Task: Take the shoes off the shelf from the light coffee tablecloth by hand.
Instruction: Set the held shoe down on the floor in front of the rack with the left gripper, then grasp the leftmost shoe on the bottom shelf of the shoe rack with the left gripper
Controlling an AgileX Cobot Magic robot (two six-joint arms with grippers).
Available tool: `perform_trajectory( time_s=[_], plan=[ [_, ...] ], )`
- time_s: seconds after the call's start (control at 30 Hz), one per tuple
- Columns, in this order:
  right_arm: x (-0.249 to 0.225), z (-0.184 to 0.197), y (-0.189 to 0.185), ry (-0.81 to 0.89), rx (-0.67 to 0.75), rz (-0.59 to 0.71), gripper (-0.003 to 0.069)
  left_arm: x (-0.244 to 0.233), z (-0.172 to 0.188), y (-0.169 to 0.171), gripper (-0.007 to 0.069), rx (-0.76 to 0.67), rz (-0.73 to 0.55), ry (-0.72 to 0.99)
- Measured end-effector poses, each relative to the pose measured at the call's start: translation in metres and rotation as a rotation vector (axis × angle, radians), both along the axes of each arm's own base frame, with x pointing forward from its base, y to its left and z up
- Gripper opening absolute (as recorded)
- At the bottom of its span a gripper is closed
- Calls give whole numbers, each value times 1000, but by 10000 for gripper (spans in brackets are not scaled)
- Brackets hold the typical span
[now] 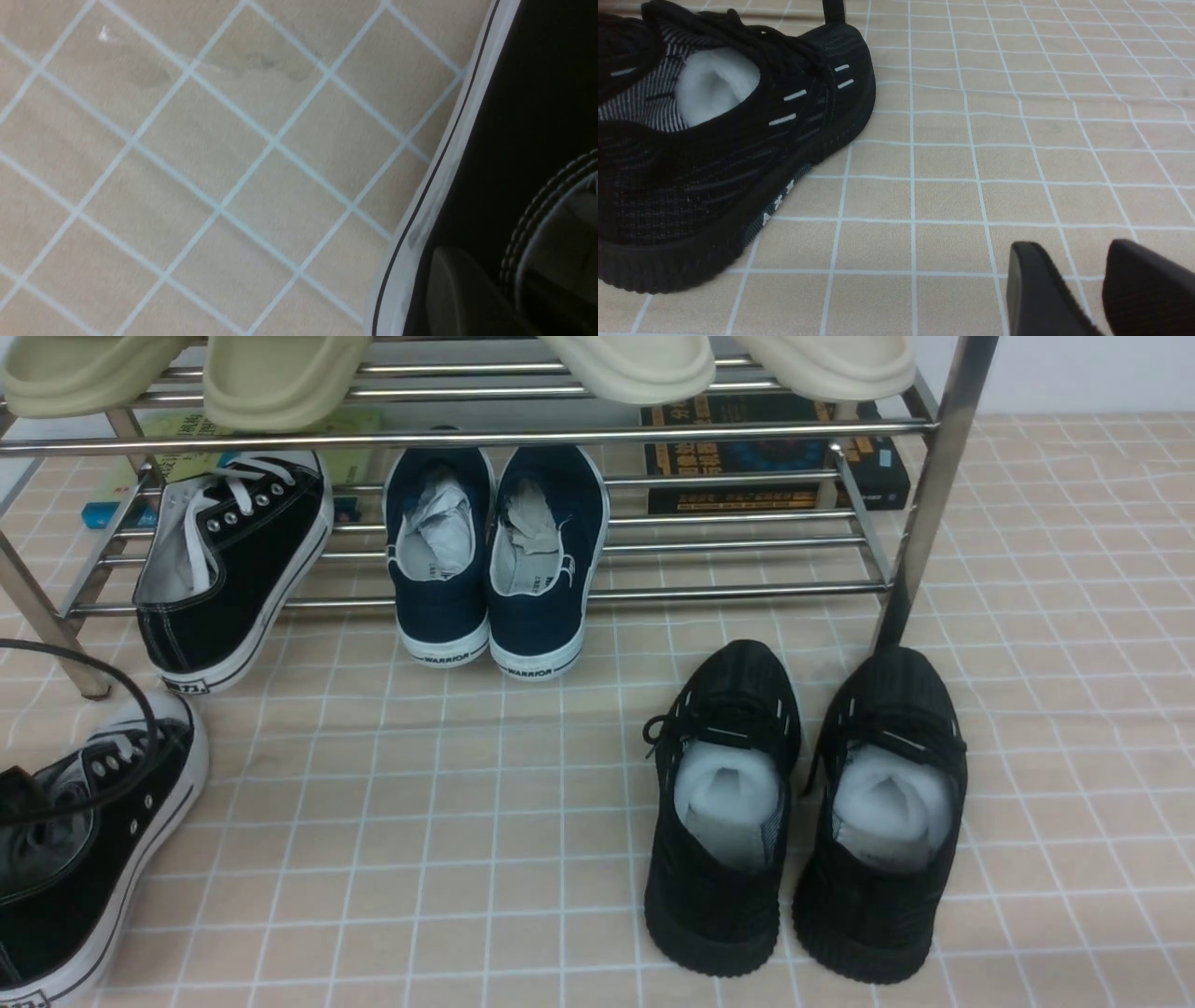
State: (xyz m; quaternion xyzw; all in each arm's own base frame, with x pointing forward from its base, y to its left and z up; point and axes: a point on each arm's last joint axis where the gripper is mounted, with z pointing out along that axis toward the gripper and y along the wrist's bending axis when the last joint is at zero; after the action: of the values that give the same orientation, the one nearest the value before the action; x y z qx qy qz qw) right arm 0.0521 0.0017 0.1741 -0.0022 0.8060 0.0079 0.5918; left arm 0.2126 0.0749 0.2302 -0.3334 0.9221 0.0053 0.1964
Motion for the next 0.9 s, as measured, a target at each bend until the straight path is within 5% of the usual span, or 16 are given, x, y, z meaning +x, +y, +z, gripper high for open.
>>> perform_trajectory(
  time_s=[0.43, 0.9],
  plan=[
    [0, 0, 0, 0, 0, 0, 239, 5, -6, 2, 60, -3, -1, 7],
    [0, 0, 0, 0, 0, 0, 239, 10, 12, 8, 332, 60, -26, 16]
  ],
)
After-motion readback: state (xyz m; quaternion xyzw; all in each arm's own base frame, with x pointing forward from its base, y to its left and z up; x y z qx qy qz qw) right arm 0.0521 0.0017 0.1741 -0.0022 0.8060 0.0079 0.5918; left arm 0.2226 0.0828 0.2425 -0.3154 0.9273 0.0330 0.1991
